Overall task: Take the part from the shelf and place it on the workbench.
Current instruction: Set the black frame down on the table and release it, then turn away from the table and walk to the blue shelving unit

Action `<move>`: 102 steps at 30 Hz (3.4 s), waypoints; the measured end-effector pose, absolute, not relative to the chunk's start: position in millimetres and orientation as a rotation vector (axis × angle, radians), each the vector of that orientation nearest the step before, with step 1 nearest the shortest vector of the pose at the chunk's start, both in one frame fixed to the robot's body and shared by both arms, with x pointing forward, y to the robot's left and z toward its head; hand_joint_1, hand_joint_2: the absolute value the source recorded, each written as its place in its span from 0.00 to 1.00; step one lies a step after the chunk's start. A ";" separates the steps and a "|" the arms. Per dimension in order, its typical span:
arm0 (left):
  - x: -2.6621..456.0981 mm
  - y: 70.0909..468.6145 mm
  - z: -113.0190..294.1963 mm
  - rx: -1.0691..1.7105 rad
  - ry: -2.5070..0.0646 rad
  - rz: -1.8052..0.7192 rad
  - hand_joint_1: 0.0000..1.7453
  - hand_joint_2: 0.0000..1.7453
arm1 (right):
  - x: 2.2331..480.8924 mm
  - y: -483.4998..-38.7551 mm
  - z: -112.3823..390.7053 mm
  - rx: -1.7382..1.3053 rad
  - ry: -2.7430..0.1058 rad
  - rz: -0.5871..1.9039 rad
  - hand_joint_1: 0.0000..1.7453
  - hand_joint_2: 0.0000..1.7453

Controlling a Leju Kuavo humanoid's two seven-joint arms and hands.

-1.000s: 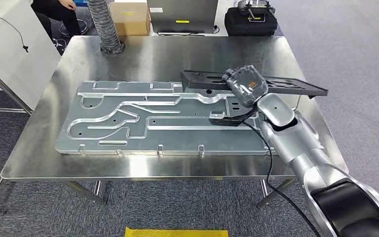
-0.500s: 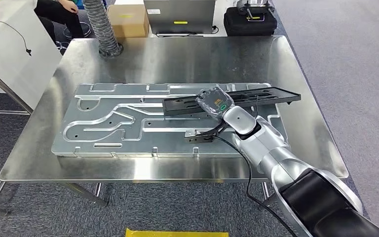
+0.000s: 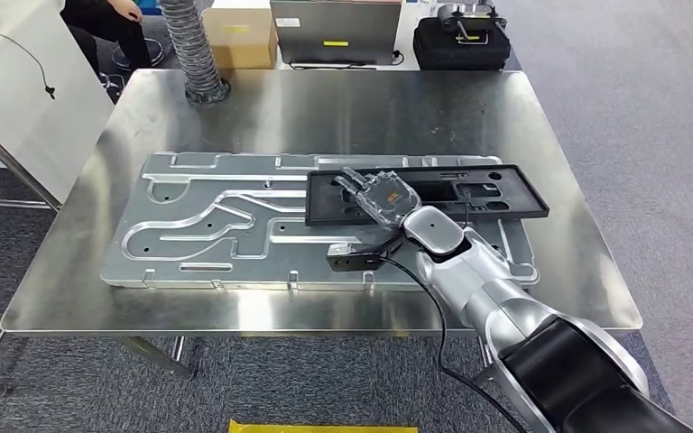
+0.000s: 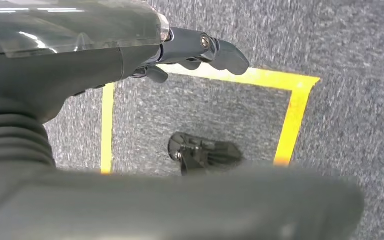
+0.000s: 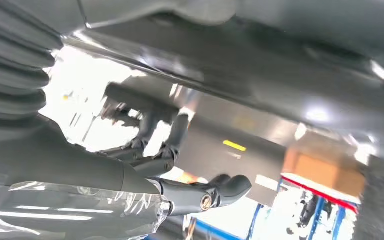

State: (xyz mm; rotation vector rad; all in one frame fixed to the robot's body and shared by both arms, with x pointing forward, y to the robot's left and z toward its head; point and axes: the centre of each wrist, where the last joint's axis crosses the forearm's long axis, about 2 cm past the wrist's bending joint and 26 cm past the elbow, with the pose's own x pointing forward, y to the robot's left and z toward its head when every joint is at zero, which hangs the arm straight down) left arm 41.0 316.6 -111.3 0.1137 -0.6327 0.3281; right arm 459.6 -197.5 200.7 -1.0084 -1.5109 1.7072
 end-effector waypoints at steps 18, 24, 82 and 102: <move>42.1 309.9 -111.4 0.100 -0.595 0.355 0.00 0.00 | 449.0 -205.4 241.1 0.203 -2.274 0.512 0.00 0.00; 36.9 308.9 -112.0 0.113 -0.589 0.406 0.00 0.00 | 404.0 -257.6 257.4 -0.161 -2.545 0.328 0.00 0.00; 33.1 287.5 -112.6 0.063 -0.586 0.440 0.00 0.00 | 39.1 -382.1 -88.7 -0.972 -0.747 0.471 0.00 0.00; 35.1 286.9 -112.4 0.037 -0.588 0.373 0.00 0.00 | 30.7 -321.7 -111.0 -0.348 -0.042 0.174 0.00 0.00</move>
